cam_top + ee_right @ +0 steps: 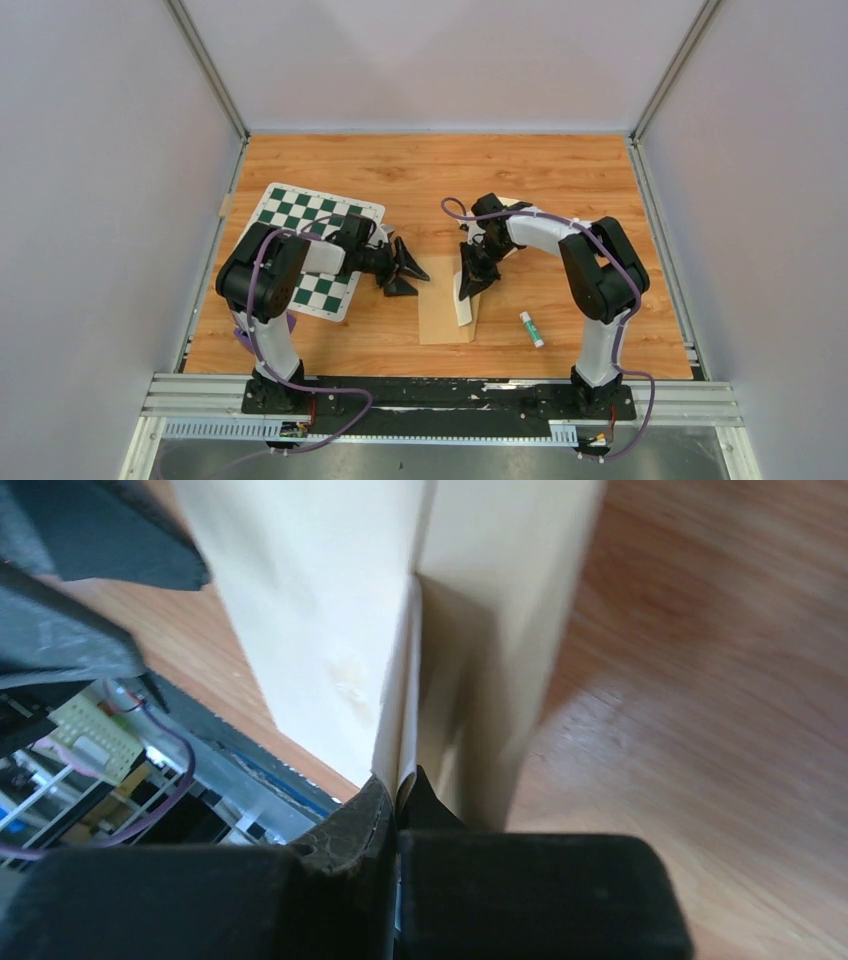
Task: Place the letter into the envelope and seal it
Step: Place the letter in the envelope.
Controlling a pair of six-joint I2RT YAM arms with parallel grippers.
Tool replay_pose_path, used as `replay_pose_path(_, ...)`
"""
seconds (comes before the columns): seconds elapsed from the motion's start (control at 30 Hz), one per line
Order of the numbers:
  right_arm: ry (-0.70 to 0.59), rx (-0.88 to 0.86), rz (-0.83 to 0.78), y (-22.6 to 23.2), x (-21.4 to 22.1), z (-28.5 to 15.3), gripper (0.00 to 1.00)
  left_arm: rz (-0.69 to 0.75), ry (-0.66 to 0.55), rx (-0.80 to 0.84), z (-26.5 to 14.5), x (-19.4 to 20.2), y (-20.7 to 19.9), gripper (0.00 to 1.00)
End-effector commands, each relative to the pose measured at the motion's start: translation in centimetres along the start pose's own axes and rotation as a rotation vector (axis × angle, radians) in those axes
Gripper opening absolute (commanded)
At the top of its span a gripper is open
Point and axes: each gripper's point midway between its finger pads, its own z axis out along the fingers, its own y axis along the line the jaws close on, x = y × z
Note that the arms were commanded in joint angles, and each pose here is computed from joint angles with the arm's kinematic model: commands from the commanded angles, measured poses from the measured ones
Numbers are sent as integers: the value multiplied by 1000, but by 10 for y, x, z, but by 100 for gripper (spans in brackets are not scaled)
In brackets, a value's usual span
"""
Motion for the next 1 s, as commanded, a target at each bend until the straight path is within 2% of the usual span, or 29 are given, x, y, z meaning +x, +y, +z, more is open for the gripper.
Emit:
replay_pose_path(0.0, -38, -188, -71, 36, -19, -4, 0, -73, -59, -272, 12, -2, 84, 64)
replay_pose_path(0.2, -8, -229, -45, 28, -13, 10, 0, -64, -53, -250, 15, -3, 83, 62)
replay_pose_path(0.37, -23, -189, -14, 5, -17, 5, 0, -21, -40, -336, -3, -1, 92, 61)
replay_pose_path(0.5, -12, -228, -62, 3, -13, 1, 0, 40, -34, -393, -15, 2, 96, 66)
replay_pose_path(0.67, 1, -354, 2, -11, -4, 3, 0, 109, -94, -494, -32, -1, 110, 79)
replay_pose_path(0.73, -6, -407, 24, -16, -2, 2, 0, 149, -129, -444, -30, -5, 103, 80)
replay_pose_path(0.77, -5, -448, 21, -13, -2, 1, 0, 122, -121, -423, -27, 2, 107, 80)
replay_pose_path(0.8, -3, -477, 13, -11, -3, 1, 0, 135, -138, -329, -19, -4, 92, 80)
replay_pose_path(0.83, -3, -498, 5, -9, -5, 1, 0, 125, -130, -300, -14, 0, 95, 79)
replay_pose_path(0.87, -2, -518, 1, -8, -6, 1, 0, 151, -137, -216, -7, -5, 80, 79)
replay_pose_path(0.97, 5, -576, 2, -5, -7, 2, 0, 139, -94, -163, 6, -7, 82, 76)
